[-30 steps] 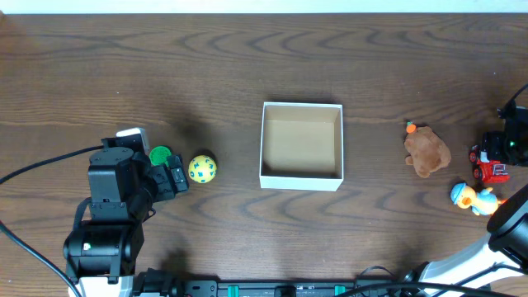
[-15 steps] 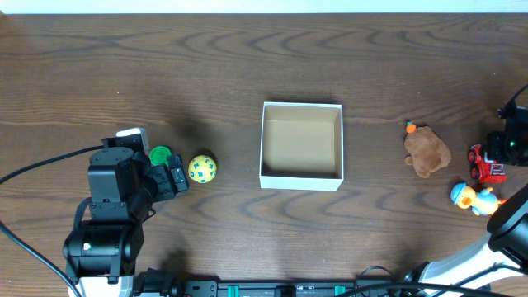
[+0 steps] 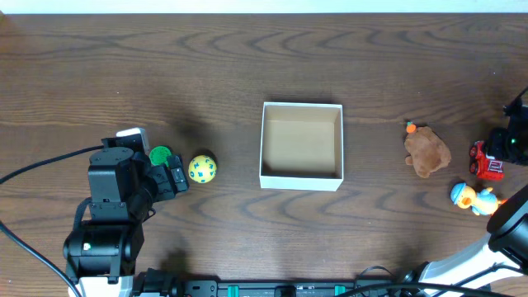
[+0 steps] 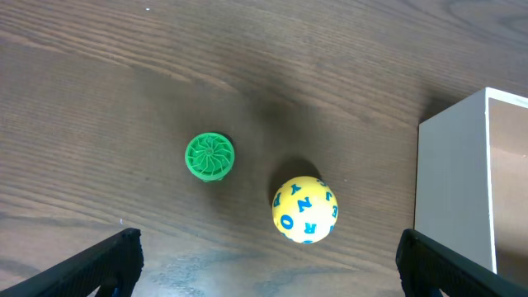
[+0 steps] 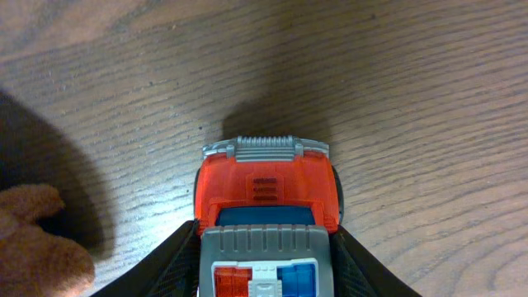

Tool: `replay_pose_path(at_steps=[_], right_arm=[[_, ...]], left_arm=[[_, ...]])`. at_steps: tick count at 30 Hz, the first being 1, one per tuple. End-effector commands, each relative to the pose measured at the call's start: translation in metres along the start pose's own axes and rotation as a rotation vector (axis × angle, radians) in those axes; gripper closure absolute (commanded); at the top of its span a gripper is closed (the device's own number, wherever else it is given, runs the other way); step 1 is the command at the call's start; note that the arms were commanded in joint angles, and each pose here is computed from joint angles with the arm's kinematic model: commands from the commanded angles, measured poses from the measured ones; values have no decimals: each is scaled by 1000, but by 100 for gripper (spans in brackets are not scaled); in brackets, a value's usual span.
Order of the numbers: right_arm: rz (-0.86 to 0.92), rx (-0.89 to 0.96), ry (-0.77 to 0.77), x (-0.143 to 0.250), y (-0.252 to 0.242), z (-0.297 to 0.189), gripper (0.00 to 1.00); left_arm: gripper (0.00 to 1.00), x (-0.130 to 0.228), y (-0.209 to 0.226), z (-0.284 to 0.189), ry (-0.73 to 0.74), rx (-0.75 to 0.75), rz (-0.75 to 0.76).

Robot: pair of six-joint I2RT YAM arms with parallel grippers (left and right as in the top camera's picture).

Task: Pack container
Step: 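Move the right gripper over the red fire truck and grasp it, then carry the red fire truck into the white box and release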

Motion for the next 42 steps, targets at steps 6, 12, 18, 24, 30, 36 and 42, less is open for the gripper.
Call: replay_pose_path(at_steps=[6, 12, 18, 24, 30, 36, 42], right_arm=[[88, -1, -254, -37, 16, -80, 90], [4, -26, -470, -59, 81, -165, 96], [-77, -92, -639, -52, 174, -241, 99], [-146, -258, -700, -26, 274, -278, 99], [-99, -286, -539, 3, 335, -252, 99], [-91, -256, -308, 22, 381, -190, 99], [-76, -175, -167, 24, 402, -125, 99]], left_arm=[[2, -5, -2, -5, -14, 10, -15], [2, -5, -2, -5, -14, 10, -15], [2, -5, -2, -5, -13, 10, -15], [2, -4, -2, -4, -9, 8, -15], [2, 1, 0, -4, 15, 0, -15], [2, 1, 0, -4, 19, -1, -16], [2, 2, 0, -4, 22, -2, -15]])
Point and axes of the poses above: each gripper's point midway between its finger pads, its own z axis out along the fingers, its own y axis along the line the jaws close on, x = y × z, the point moved 4 cm from there along -z, back along the fingers, and after that the axes turned 5 degrees about -z, right-handed, at the moved point
